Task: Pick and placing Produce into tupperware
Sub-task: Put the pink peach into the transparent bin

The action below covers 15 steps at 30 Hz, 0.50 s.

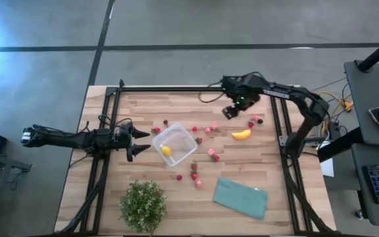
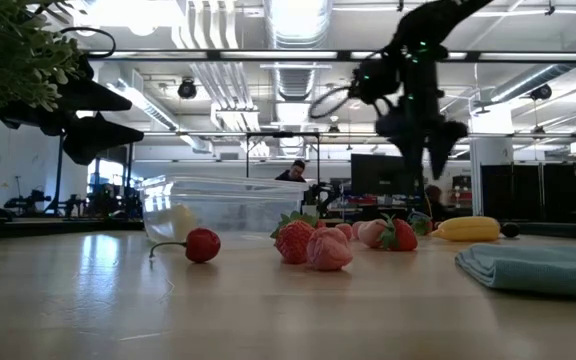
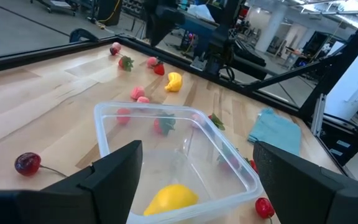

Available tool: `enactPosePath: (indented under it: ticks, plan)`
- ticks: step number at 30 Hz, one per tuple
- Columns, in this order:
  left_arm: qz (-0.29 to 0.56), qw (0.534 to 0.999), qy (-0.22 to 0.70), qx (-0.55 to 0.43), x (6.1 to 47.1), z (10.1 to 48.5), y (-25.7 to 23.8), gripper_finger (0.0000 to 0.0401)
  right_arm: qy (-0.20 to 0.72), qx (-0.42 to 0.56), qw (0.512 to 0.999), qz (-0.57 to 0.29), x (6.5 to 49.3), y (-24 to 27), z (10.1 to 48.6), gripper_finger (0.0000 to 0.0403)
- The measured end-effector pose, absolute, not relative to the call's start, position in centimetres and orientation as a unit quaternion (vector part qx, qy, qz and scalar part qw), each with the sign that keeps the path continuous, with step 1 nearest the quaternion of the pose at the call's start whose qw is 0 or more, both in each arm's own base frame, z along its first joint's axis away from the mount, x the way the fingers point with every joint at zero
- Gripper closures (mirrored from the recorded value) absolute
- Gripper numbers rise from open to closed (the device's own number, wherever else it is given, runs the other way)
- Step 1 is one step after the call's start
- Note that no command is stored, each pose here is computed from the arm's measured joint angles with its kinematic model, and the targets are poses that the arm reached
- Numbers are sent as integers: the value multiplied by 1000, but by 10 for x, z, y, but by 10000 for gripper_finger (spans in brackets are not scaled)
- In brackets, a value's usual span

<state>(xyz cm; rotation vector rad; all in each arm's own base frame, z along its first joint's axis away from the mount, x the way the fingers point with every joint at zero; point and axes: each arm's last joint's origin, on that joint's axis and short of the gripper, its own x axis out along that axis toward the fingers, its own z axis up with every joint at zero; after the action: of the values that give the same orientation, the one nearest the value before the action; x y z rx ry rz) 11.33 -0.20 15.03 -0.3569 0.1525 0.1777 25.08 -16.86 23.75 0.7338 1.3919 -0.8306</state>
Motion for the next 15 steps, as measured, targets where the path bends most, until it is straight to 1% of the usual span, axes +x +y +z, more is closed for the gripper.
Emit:
enactPosePath:
  ticks: [3, 5, 8, 12, 13, 15]
  plan:
    - [88, 977, 76, -177, 113, 150, -2, 108, 576, 377, 595, -416, 229, -166, 232, 118]
    - [88, 977, 76, -177, 113, 150, -2, 108, 538, 419, 567, -462, 218, -164, 228, 111]
    - [88, 977, 76, -177, 113, 150, -2, 108, 437, 477, 533, -546, 206, -163, 226, 104]
    - [88, 977, 76, -177, 113, 150, -2, 108, 332, 513, 507, -608, 191, -171, 216, 101]
    - [88, 977, 76, -177, 113, 150, -2, 108, 306, 522, 494, -625, 187, -172, 214, 103]
    - [88, 977, 75, -177, 113, 150, -2, 108, 251, 552, 453, -654, 180, -176, 208, 107]
